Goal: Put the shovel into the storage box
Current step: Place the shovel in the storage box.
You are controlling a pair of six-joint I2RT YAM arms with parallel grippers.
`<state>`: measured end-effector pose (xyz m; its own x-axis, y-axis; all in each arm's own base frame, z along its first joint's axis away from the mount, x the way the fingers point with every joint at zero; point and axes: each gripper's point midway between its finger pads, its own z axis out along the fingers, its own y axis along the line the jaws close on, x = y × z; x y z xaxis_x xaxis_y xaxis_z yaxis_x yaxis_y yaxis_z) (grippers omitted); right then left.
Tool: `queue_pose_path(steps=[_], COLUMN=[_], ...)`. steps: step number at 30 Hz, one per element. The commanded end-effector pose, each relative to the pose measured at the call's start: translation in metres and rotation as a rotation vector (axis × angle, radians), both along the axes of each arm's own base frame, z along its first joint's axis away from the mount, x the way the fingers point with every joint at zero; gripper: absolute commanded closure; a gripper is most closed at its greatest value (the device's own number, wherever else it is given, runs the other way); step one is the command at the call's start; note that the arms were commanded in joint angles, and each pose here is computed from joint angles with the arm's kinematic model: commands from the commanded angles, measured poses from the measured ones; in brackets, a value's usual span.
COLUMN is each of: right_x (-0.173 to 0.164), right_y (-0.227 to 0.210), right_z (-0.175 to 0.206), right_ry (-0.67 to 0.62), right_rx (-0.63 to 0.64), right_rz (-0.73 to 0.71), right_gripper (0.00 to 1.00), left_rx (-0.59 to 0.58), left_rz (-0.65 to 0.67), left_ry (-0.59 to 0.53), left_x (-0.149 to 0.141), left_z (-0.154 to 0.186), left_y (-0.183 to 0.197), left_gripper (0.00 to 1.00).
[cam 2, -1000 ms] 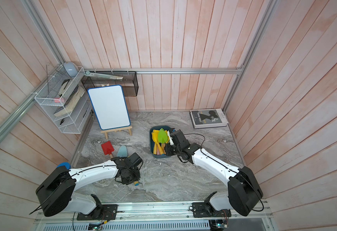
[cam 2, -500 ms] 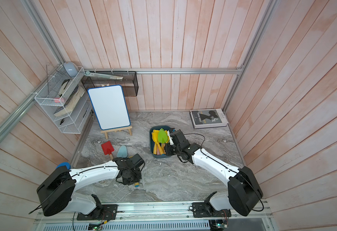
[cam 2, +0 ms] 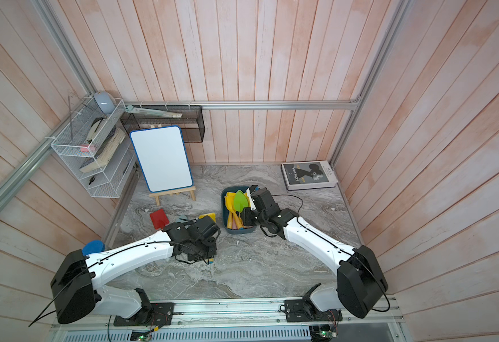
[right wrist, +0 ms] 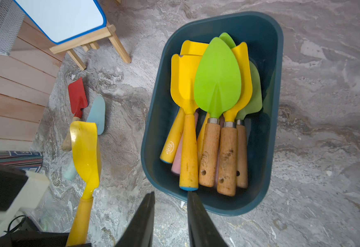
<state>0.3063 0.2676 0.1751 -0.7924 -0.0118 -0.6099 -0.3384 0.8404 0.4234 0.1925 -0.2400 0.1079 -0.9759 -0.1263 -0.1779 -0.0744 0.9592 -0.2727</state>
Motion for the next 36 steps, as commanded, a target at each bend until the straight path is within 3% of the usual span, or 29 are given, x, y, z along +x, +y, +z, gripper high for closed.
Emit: queue_pose_path(steps=[1, 13, 36], right_x=[0.003, -0.004, 0.005], right_y=[0.014, 0.051, 0.040], right_z=[0.019, 0.045, 0.004], right_ry=[-0.017, -0.042, 0.003], right_rx=[0.028, 0.051, -0.050], right_rz=[0.015, 0.082, -0.002], right_gripper=[0.68, 0.67, 0.66], left_rx=[0.023, -0.004, -0.067], left_rz=[-0.073, -0.174, -0.205], left_ry=[-0.048, -0.072, -0.095], left_x=[0.007, 0.032, 0.044], left_z=[0.017, 0.023, 0.037], left_y=[-0.003, -0.036, -0.051], left_gripper=[0.92, 0.92, 0.92])
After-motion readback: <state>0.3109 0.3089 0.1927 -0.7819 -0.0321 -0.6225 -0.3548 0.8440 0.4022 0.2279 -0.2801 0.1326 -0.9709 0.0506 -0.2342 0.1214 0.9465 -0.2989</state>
